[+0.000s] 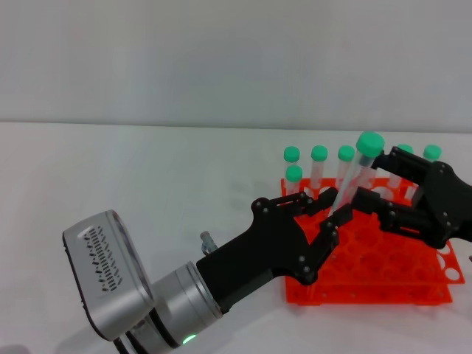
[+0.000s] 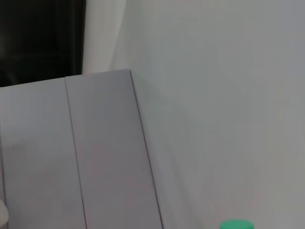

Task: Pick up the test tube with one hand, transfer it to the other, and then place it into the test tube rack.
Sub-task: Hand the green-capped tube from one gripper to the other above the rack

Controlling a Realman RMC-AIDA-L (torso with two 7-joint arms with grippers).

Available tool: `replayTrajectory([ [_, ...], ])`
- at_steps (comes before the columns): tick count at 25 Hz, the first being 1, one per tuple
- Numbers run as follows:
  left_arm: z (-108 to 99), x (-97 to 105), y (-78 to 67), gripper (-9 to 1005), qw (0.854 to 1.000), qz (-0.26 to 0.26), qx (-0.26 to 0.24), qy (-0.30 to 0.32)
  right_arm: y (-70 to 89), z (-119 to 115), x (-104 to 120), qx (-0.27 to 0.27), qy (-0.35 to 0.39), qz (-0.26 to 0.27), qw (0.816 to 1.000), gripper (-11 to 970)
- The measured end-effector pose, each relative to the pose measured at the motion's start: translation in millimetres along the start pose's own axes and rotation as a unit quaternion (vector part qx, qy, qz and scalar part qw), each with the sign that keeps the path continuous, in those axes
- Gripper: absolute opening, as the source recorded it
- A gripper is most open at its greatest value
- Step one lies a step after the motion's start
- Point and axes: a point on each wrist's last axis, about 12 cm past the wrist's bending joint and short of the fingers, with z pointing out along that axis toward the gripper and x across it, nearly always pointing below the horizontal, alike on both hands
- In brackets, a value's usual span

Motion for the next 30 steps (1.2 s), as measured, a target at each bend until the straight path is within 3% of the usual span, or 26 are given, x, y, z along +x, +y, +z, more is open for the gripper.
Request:
replayTrajectory([
  [9,-0.1,0.6,-0.8,238,1.000,-0.002,-0.002,0.000,-3.8,9.0,-3.4,-0.002,-0.005,-0.002,1.000,810],
  [28,-1.9,0.8,-0.2,246,1.000,-0.002,-0.005,0.001,-4.5,10.1,-1.2,0.010,-0.009,-0.003,1.000,189],
  [30,-2.0,0.9,-0.2,247,1.000,-0.002,-0.005,0.001,-4.3,10.0,-1.2,0.010,-0.010,-0.003,1.000,192],
])
